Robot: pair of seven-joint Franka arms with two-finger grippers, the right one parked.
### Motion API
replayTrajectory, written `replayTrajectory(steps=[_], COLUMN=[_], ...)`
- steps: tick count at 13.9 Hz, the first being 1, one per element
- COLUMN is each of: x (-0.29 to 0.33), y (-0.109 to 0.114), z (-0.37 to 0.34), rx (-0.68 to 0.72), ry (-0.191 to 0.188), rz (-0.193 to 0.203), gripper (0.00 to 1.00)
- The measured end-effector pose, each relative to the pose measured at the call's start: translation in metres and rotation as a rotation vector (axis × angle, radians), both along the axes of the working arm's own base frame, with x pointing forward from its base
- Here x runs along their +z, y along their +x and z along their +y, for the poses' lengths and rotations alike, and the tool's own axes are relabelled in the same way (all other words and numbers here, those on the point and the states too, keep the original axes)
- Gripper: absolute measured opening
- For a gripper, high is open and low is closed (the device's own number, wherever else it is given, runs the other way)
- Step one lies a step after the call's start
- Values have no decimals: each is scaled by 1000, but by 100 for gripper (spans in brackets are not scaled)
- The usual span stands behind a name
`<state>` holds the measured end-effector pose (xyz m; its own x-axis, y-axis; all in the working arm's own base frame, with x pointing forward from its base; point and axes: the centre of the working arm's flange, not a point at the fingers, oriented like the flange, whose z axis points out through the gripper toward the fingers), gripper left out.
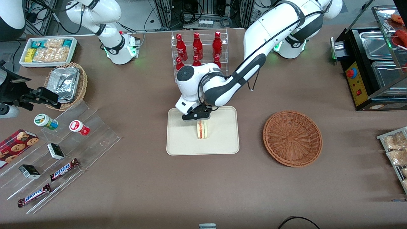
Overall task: Place sandwich from basket to tray
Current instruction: 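Open the left gripper to release the sandwich on the tray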
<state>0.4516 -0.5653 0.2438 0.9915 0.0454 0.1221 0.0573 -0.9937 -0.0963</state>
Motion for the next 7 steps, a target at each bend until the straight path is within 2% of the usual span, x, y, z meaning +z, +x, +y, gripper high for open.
replayTrajectory(steps=[3, 5, 6, 7], x=[29, 79, 111, 144], y=[11, 26, 37, 49], z=[2, 17, 33, 53], rx=[37, 113, 157, 206], ry=[-10, -13, -21, -24], rz=[-15, -6, -13, -19], gripper=[66, 86, 97, 100])
